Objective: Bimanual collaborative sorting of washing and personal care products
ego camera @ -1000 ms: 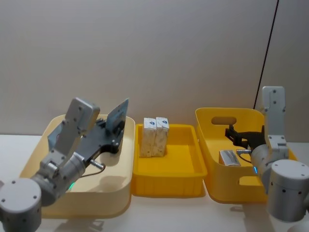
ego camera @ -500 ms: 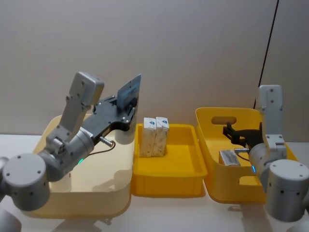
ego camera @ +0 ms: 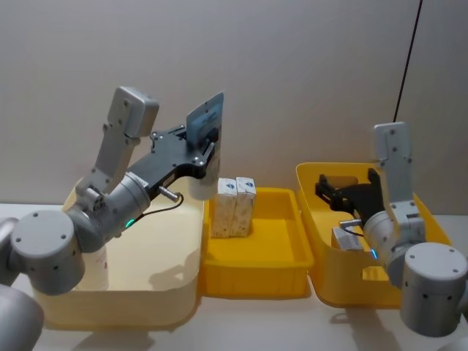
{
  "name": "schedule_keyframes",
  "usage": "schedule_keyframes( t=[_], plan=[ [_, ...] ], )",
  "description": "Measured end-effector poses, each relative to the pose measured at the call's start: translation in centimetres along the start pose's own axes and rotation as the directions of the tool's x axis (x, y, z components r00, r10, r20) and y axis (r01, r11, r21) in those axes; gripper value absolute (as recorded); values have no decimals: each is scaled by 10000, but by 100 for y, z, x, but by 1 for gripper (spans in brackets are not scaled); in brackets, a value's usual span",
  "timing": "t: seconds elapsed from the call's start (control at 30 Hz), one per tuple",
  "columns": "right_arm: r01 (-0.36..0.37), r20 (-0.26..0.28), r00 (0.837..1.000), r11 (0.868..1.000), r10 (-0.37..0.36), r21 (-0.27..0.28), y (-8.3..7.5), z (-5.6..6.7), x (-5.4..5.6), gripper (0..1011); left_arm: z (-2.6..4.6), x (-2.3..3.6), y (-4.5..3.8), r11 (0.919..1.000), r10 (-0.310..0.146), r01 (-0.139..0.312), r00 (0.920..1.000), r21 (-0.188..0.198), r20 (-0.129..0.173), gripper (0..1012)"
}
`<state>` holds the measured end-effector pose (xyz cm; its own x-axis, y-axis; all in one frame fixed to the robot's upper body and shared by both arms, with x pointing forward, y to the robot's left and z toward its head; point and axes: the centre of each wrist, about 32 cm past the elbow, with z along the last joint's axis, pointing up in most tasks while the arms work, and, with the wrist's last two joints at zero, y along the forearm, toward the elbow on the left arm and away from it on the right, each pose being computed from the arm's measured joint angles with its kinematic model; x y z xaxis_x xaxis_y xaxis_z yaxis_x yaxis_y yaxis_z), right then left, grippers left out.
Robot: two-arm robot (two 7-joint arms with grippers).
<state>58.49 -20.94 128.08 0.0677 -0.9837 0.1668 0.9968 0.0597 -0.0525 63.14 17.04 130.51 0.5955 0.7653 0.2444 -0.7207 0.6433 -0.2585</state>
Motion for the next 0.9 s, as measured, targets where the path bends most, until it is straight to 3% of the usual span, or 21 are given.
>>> schedule_keyframes(
  t=[0.23,0.57,0.9],
  plan=[
    [-913,300,9955,9954,904,305,-36,21,-12,1001,29,21,-70,9993,-218,216,9997,-291,-94,241],
    [-2253,670,9729,9726,2214,581,-56,23,-14,1001,108,-1,-139,9958,-653,646,9978,-645,-87,241],
    [-2596,1134,9609,9644,2526,512,-17,-29,-109,1001,205,-66,-169,9912,-1020,1016,9948,-848,-12,241]
  ],
)
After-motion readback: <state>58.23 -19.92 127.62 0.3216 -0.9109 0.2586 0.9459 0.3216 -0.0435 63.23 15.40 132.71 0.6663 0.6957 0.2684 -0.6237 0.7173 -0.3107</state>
